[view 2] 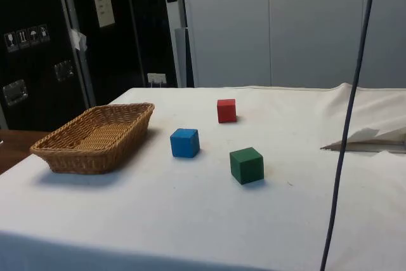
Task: Pick up exactly two blocks and place them into the basket.
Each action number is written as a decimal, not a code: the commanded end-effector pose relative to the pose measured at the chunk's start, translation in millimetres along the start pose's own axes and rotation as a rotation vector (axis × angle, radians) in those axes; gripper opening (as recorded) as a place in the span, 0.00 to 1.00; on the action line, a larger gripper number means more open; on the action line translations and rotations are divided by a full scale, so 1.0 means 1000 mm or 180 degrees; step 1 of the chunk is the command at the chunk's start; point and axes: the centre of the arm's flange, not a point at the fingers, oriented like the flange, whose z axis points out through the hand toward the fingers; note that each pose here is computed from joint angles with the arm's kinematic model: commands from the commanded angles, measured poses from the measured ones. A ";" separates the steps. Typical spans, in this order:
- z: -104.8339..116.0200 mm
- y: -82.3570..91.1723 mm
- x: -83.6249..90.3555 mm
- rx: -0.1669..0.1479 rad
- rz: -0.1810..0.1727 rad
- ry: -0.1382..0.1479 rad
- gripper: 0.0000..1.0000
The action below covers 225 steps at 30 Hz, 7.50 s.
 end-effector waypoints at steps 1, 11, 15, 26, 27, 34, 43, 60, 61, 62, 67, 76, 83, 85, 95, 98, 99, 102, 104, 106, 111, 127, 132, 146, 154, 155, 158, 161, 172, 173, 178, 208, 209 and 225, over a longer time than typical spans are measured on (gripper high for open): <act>0.006 -0.003 0.002 0.0008 0.0001 0.0011 1.00; 0.043 -0.013 -0.003 0.0005 -0.0008 -0.0015 1.00; 0.054 -0.016 -0.006 -0.0001 -0.0011 -0.0029 1.00; 0.098 -0.025 -0.009 -0.0018 -0.0031 -0.0055 1.00; 0.102 -0.027 -0.008 -0.0020 -0.0033 -0.0057 1.00; 0.127 -0.030 0.000 -0.0051 -0.0054 -0.0081 1.00; 0.158 -0.030 0.005 -0.0086 -0.0075 -0.0113 1.00; 0.215 -0.029 0.011 -0.0100 -0.0047 -0.0045 1.00; 0.218 -0.028 0.011 -0.0100 -0.0039 -0.0040 1.00; 0.224 -0.028 0.011 -0.0101 -0.0037 -0.0031 1.00; 0.240 -0.029 0.013 -0.0105 -0.0035 0.0001 1.00; 0.263 -0.025 0.016 -0.0186 -0.0027 0.0010 1.00; 0.285 -0.014 0.017 -0.0178 -0.0084 0.0016 1.00; 0.287 -0.015 0.017 -0.0185 -0.0091 0.0015 1.00; 0.288 -0.014 0.017 -0.0219 -0.0090 0.0000 1.00; 0.288 -0.013 0.017 -0.0214 -0.0088 0.0000 0.84; 0.288 -0.014 0.017 -0.0216 -0.0093 0.0000 0.73; 0.288 -0.013 0.017 -0.0217 -0.0087 0.0001 0.28; 0.288 -0.014 0.017 -0.0219 -0.0090 -0.0003 0.07; 0.288 -0.013 0.017 -0.0217 -0.0087 0.0001 0.00; 0.288 -0.013 0.017 -0.0217 -0.0087 0.0001 0.00; 0.242 -0.013 0.022 -0.0209 0.0065 0.0055 0.00; 0.226 -0.014 0.030 -0.0194 0.0083 0.0100 0.00; 0.180 -0.016 0.074 -0.0209 0.0085 0.0153 0.00; 0.169 -0.021 0.098 -0.0212 0.0073 0.0200 0.00; 0.168 -0.022 0.101 -0.0213 0.0074 0.0201 0.00; 0.168 -0.025 0.110 -0.0216 0.0069 0.0224 0.00; 0.169 -0.030 0.120 -0.0221 0.0066 0.0241 0.00; 0.183 -0.043 0.152 -0.0264 0.0046 0.0278 0.00; 0.186 -0.044 0.155 -0.0268 0.0042 0.0279 0.00; 0.202 -0.050 0.169 -0.0290 0.0032 0.0286 0.00; 0.223 -0.052 0.185 -0.0312 0.0012 0.0319 1.00; 0.217 -0.049 0.184 -0.0330 0.0029 0.0316 1.00; 0.177 -0.042 0.166 -0.0352 0.0163 0.0309 1.00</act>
